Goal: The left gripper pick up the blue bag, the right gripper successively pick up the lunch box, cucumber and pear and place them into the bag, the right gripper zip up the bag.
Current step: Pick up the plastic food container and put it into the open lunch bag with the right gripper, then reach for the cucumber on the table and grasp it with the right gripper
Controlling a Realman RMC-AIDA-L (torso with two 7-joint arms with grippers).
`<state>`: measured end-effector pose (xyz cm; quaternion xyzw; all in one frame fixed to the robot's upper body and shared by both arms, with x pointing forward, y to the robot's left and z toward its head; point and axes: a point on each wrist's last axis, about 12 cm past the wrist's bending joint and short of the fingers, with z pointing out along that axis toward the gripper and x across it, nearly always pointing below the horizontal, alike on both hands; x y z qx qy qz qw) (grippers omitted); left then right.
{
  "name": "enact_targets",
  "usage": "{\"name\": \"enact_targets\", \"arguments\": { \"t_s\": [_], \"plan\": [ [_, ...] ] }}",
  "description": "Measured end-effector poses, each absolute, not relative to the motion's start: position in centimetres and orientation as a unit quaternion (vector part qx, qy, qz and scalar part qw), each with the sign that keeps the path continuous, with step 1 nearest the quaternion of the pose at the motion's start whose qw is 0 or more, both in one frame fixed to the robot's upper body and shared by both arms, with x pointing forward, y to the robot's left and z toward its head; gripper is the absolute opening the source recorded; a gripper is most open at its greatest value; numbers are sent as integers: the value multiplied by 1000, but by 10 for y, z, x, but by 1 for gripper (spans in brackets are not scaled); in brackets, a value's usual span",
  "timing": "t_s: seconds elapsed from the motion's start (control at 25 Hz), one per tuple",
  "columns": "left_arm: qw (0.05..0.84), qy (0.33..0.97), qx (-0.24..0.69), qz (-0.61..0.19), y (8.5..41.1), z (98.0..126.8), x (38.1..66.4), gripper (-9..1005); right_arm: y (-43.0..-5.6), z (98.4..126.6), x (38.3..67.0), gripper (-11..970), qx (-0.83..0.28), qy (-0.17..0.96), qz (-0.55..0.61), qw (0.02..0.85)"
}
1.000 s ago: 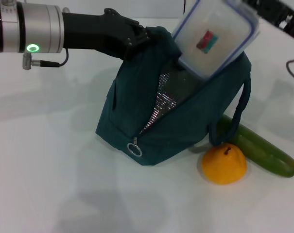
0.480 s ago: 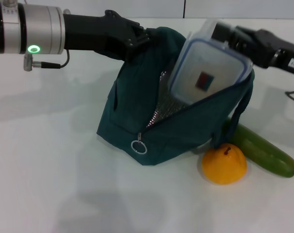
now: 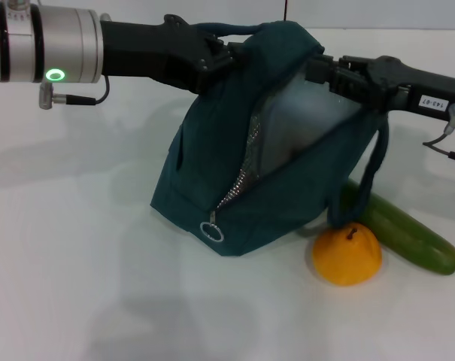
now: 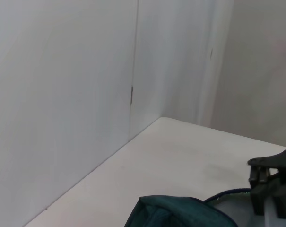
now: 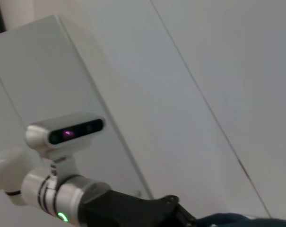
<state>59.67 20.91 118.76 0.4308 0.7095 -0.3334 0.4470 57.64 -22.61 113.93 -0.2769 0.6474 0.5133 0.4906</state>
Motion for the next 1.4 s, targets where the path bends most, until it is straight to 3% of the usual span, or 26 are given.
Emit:
{"name": "enact_targets", "arguments": {
  "t_s": [0.32, 0.56, 0.76, 1.0, 1.4],
  "plan": [
    [446, 711, 429, -334, 209, 1186, 597, 44, -249, 1161, 573, 236, -293, 624, 503, 522],
    [442, 720, 423, -330, 213, 1181, 597, 44, -304, 1187, 552, 504, -298, 693, 416, 509],
    [431, 723, 428, -329, 208, 1178, 599, 44, -320, 1172, 541, 688, -265, 790, 340, 436],
    [427, 721, 436, -327, 194, 1179, 607, 44, -318, 1153, 547, 696, -248, 860, 287, 342],
    [421, 722, 442, -327, 187, 1179, 608, 44, -302, 1159, 561, 712, -285, 874, 239, 312]
  ]
}}
